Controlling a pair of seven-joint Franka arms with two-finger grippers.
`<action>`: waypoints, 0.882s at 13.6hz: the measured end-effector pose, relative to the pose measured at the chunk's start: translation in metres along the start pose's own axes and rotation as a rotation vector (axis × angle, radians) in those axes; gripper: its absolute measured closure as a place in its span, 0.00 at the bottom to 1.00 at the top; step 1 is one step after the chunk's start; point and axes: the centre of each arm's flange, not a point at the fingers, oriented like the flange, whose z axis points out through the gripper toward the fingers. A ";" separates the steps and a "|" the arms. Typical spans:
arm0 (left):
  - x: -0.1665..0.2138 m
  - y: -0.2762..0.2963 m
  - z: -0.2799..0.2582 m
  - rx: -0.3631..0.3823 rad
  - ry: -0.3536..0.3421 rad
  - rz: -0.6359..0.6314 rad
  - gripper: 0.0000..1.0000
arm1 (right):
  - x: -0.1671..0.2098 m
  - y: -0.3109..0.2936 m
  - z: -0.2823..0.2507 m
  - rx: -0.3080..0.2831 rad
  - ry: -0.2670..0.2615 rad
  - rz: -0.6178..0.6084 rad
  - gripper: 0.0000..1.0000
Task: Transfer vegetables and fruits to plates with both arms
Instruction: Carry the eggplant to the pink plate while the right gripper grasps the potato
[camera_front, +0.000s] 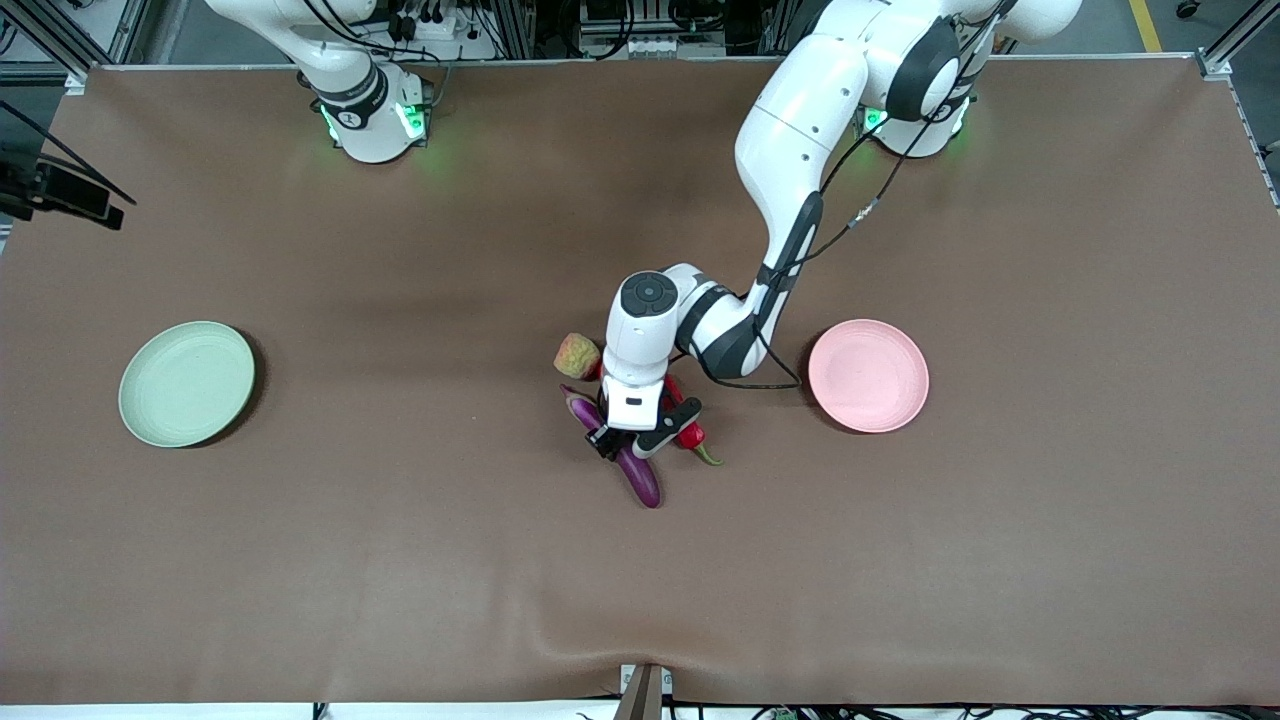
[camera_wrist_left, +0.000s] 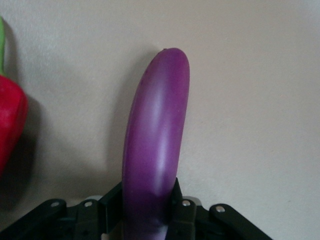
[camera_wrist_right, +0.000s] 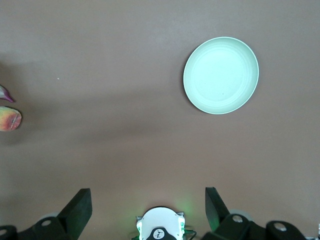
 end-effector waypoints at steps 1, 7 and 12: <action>0.005 0.005 -0.005 -0.013 0.007 -0.008 0.64 | 0.005 -0.001 0.006 -0.001 -0.012 -0.001 0.00; 0.090 0.038 -0.079 -0.001 0.046 -0.125 0.64 | 0.044 -0.007 0.059 -0.014 -0.120 -0.008 0.00; 0.153 0.040 -0.138 0.121 0.045 -0.089 0.64 | 0.082 -0.053 0.123 -0.033 -0.221 -0.037 0.00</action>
